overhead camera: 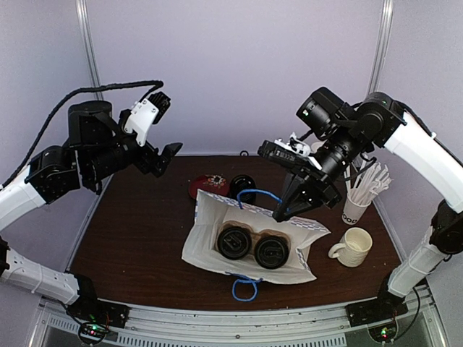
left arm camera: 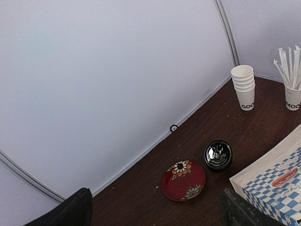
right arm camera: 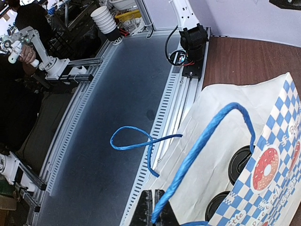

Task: Pack the takeout coffee

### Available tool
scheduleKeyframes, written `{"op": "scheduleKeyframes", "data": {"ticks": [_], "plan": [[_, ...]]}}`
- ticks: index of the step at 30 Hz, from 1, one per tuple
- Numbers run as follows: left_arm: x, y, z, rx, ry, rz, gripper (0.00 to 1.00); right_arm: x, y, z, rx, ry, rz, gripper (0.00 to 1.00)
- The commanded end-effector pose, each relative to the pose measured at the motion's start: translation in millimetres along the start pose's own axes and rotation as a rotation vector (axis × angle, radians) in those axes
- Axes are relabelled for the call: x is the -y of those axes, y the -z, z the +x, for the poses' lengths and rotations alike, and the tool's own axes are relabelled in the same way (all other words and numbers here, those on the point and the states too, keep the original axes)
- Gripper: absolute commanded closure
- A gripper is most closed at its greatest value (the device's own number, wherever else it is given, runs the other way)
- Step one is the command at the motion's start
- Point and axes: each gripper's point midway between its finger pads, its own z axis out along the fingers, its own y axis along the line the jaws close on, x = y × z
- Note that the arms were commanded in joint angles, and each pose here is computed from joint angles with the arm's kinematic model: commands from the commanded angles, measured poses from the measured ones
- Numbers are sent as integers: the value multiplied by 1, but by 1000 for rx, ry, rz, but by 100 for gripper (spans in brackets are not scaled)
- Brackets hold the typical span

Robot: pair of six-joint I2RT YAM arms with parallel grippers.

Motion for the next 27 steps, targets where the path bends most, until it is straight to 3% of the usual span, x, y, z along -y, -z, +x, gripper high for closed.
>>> {"op": "scheduleKeyframes", "data": {"ticks": [1,14,22,27], "plan": [[-9,1,-7,36,24,-37,2,-15,1,2,-6,23,-34,100],[-3,-7,-3,34,-3,-36,2,-22,-2,-2,12,21,-79,100],[-4,-11,-3,29,-36,-55,3,-35,-27,12,-95,51,-124,100],[-3,-16,-3,21,-56,-59,2,-34,-24,6,-98,76,-105,100]]}}
